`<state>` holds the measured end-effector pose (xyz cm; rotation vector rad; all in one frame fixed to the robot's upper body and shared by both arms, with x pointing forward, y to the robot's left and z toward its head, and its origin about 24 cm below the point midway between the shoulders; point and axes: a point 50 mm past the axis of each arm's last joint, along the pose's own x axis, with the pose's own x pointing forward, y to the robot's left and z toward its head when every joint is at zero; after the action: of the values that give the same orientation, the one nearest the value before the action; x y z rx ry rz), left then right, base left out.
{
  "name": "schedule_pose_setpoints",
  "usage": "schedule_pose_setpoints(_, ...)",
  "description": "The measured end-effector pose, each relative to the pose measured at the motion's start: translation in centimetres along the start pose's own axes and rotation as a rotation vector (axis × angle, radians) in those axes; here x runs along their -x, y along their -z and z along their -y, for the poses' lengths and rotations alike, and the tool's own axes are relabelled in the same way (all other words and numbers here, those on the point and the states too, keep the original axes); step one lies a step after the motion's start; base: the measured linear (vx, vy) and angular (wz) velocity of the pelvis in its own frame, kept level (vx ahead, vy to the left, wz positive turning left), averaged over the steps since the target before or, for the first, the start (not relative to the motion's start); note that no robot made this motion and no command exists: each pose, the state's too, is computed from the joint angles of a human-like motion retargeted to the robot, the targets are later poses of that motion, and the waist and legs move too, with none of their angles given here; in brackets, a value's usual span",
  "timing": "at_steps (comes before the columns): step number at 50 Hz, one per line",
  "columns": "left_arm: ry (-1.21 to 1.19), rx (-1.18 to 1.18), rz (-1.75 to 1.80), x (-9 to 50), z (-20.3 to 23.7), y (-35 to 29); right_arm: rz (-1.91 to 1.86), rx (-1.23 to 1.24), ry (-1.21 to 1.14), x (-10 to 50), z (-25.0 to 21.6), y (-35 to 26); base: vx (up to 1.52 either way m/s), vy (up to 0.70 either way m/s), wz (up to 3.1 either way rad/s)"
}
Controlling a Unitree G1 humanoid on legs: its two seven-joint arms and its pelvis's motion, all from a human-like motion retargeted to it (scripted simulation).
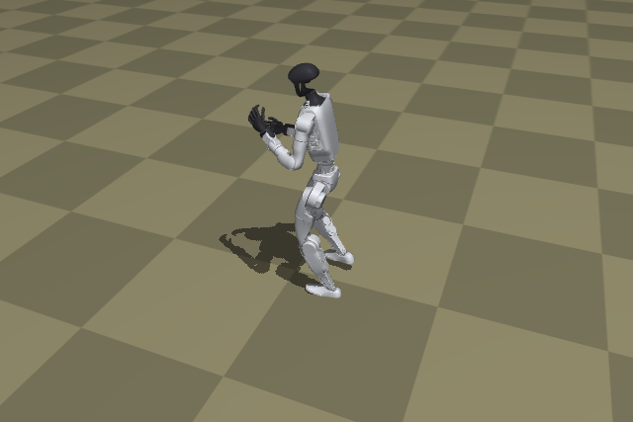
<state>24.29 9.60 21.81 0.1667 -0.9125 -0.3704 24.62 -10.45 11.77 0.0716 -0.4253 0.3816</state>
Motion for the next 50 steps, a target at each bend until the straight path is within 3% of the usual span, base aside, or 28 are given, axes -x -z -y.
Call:
schedule_pose_setpoints(7,-0.084,0.091,-0.811,19.0,-5.8,1.7,0.374,-0.325,-0.152,-1.2,-3.7,-7.9,-0.71,-0.08,-0.39)
schedule_pose_setpoints(12,-0.157,0.115,-0.934,22.3,-6.9,0.3,0.353,-0.323,-0.254,-0.4,-4.7,-8.0,-0.86,-0.05,0.28)
schedule_pose_setpoints(16,-0.205,0.083,-0.789,18.8,-5.3,3.4,0.1,-0.275,-0.197,0.0,-4.2,-3.0,-0.92,0.0,-0.1)
schedule_pose_setpoints(20,-0.187,-0.105,-0.498,9.7,-2.9,5.3,-0.144,-0.225,0.001,3.3,-1.9,1.4,-0.87,-0.01,0.58)
schedule_pose_setpoints(25,-0.076,-0.299,-0.015,-1.5,-0.7,0.8,-0.327,-0.197,0.066,9.3,1.9,1.5,-0.86,0.17,1.52)
schedule_pose_setpoints(28,0.018,-0.288,0.271,-6.1,1.6,-3.5,-0.415,-0.112,0.07,11.6,3.4,1.3,-0.95,0.32,0.71)
schedule_pose_setpoints(32,0.087,-0.223,0.577,-9.4,4.4,-9.1,-0.404,-0.088,0.119,10.5,3.1,2.4,-1.01,0.34,-0.11)
schedule_pose_setpoints(35,0.093,-0.282,0.638,-9.9,4.1,-10.2,-0.317,-0.126,0.165,6.7,1.5,3.4,-0.99,0.28,-0.41)
schedule_pose_setpoints(39,0.068,-0.224,0.384,-4.8,1.2,-5.7,-0.008,-0.286,0.09,1.0,-1.8,-0.6,-0.82,0.13,-0.99)
schedule_pose_setpoints(44,-0.063,-0.095,-0.322,8.7,-3.9,0.7,0.396,-0.352,-0.031,-2.9,-4.5,-8.4,-0.82,-0.1,-0.95)
schedule_pose_setpoints(47,-0.171,-0.055,-0.705,17.3,-6.4,0.4,0.602,-0.363,-0.13,-3.2,-5.5,-12.4,-0.91,-0.17,-0.44)
schedule_pose_setpoints(50,-0.301,0.003,-0.889,21.9,-7.8,-1.2,0.746,-0.404,-0.21,-2.8,-6.0,-15.3,-1.0,-0.15,-0.08)
